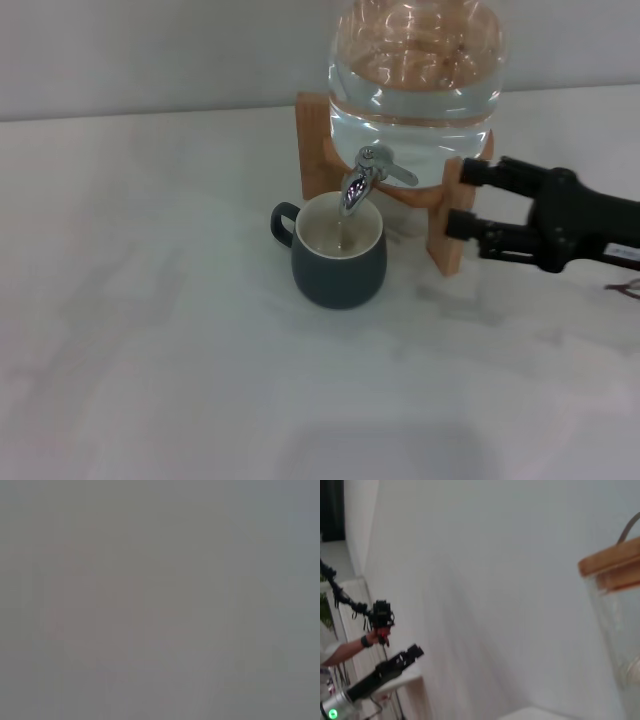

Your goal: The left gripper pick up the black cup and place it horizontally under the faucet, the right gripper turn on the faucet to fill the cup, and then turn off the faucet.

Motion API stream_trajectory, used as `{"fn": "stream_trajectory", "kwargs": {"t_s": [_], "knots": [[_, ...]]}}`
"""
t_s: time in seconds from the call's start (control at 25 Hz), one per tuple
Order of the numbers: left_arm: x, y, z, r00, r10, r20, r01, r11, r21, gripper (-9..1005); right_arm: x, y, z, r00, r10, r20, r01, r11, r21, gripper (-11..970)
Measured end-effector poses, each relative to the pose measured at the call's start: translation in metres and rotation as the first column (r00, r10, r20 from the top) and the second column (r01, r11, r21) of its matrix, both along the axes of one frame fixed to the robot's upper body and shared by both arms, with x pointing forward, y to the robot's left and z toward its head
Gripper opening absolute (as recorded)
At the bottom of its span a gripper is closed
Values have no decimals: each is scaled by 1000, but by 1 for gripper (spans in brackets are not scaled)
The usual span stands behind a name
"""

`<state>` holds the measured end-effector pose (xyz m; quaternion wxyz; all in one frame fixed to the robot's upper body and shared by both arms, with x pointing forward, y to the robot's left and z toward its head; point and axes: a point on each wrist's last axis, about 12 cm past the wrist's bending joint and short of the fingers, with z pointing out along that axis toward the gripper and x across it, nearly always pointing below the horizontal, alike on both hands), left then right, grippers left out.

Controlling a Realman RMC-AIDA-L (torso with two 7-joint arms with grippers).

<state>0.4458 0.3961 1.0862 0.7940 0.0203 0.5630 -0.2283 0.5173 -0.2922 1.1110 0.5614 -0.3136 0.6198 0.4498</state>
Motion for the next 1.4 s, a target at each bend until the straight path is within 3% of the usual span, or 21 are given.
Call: {"fn": "stream_trajectory", "kwargs": {"t_s": [0.56, 0.88, 1.4], "knots": [[-2, 0, -1, 1000, 3, -5, -3, 1000, -4, 467, 20, 22, -4, 999, -39, -26, 36, 993, -111, 839], [-1, 2, -2, 1000, 16, -17, -16, 1000, -5, 468, 22, 33, -1, 1000, -22, -15, 20, 987, -160, 839], [3, 2, -5, 999, 30, -40, -31, 1000, -4, 468, 17, 41, 4, 999, 47, -7, -47, 990, -133, 839]]}}
